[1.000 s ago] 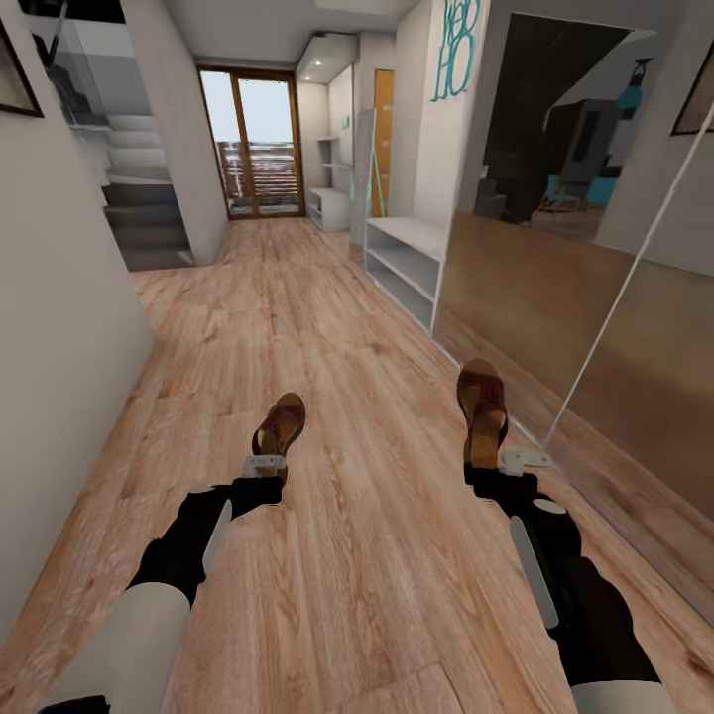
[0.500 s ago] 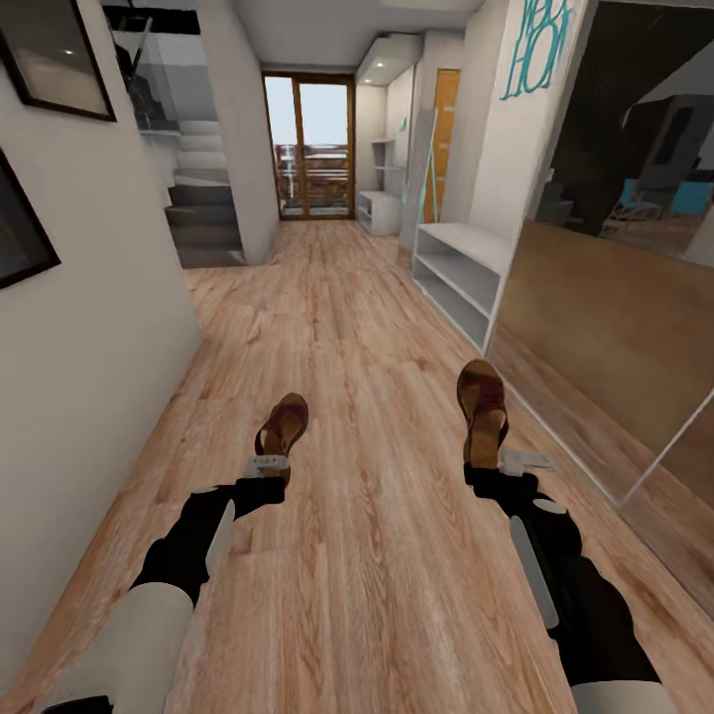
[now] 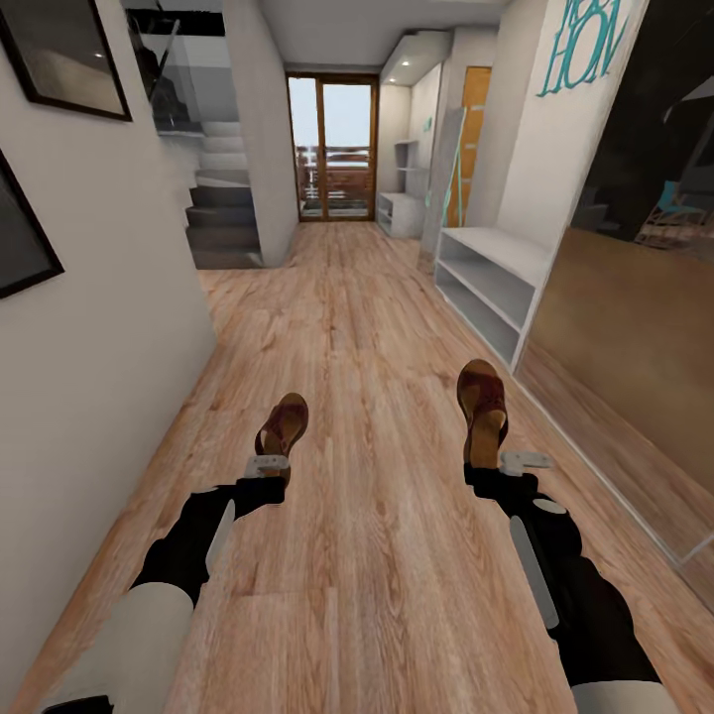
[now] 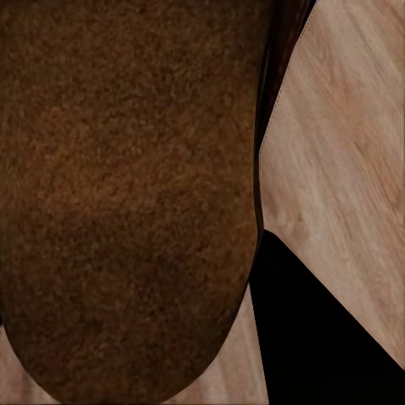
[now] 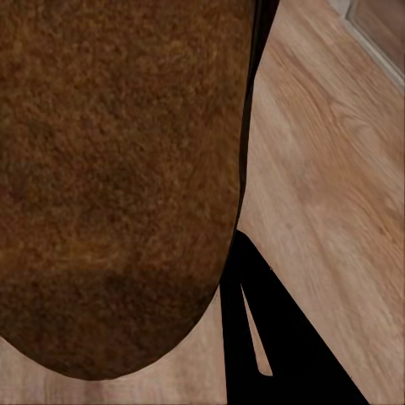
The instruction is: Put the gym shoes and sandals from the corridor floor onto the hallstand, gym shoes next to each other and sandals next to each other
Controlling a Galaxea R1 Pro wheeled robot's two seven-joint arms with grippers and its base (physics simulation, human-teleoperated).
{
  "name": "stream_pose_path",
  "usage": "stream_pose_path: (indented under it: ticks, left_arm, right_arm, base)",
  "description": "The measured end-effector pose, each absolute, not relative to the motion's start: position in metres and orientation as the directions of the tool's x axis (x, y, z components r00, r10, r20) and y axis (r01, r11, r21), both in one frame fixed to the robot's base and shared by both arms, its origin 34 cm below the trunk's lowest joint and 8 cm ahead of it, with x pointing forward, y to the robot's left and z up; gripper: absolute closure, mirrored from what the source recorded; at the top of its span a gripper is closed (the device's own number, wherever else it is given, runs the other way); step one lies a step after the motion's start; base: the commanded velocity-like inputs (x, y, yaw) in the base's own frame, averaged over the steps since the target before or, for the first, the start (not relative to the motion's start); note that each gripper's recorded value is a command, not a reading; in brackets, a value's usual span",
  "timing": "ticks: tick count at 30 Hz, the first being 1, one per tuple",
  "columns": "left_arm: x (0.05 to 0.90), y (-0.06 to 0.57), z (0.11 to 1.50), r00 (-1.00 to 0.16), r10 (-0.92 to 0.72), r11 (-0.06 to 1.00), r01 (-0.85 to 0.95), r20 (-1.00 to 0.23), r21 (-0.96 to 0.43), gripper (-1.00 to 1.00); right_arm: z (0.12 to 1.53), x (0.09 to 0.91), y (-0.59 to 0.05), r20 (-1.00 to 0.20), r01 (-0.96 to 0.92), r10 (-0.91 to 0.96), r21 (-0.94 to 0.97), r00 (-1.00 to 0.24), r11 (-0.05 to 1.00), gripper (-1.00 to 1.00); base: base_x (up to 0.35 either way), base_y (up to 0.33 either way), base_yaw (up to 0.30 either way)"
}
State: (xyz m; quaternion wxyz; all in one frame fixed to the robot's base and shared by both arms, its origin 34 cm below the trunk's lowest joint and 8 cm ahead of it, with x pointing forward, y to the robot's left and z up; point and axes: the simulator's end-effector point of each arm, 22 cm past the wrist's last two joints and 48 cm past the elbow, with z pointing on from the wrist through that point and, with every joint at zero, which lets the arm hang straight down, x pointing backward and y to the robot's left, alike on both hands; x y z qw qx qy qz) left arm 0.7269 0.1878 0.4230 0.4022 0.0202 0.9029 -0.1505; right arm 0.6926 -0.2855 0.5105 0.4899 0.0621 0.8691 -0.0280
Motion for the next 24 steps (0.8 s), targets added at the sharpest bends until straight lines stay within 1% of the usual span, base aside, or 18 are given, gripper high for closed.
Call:
stream_pose_path:
  ticks: [24]
  left_arm:
    - [0.728,0.1878,0.4309,-0.667,-0.084,0.954,0.161,-0.741,-0.253,1.0]
  right_arm:
    - [0.518,0.6926,-0.2856,-0.861,0.135,0.08,0.014,-0.502,0.991,1.0]
  base:
    - [0.347,0.0,0.0]
